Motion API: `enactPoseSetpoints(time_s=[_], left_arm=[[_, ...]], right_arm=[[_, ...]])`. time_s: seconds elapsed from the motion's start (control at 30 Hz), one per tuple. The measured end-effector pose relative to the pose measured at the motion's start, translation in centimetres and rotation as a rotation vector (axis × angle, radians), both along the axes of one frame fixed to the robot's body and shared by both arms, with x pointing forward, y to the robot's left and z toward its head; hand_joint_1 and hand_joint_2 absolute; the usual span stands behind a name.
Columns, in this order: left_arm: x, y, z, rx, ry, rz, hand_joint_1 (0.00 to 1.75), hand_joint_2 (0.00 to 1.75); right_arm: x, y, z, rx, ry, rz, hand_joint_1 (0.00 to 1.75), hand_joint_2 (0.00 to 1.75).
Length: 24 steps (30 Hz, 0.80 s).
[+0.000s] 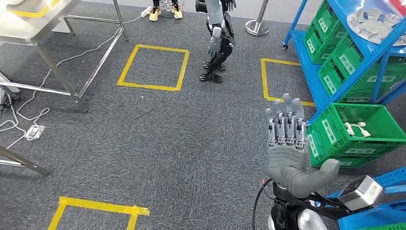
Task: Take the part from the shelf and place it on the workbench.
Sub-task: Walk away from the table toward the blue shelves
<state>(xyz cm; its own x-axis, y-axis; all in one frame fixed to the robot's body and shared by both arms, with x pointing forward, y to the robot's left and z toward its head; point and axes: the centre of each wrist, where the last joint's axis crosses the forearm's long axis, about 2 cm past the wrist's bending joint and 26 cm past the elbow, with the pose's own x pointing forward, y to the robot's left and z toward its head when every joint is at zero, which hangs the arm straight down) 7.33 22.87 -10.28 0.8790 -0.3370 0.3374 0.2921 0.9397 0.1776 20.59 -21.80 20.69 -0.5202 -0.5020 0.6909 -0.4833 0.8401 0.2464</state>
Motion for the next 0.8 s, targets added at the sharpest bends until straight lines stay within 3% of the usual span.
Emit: enactPoseSetpoints(time_s=[0.8], left_arm=[[-0.08,0.16,-0.03,0.005,0.001,-0.001,0.0,0.0]], right_arm=[[-0.03,0.02,-0.08,0.0,0.011,0.005,0.0,0.0]])
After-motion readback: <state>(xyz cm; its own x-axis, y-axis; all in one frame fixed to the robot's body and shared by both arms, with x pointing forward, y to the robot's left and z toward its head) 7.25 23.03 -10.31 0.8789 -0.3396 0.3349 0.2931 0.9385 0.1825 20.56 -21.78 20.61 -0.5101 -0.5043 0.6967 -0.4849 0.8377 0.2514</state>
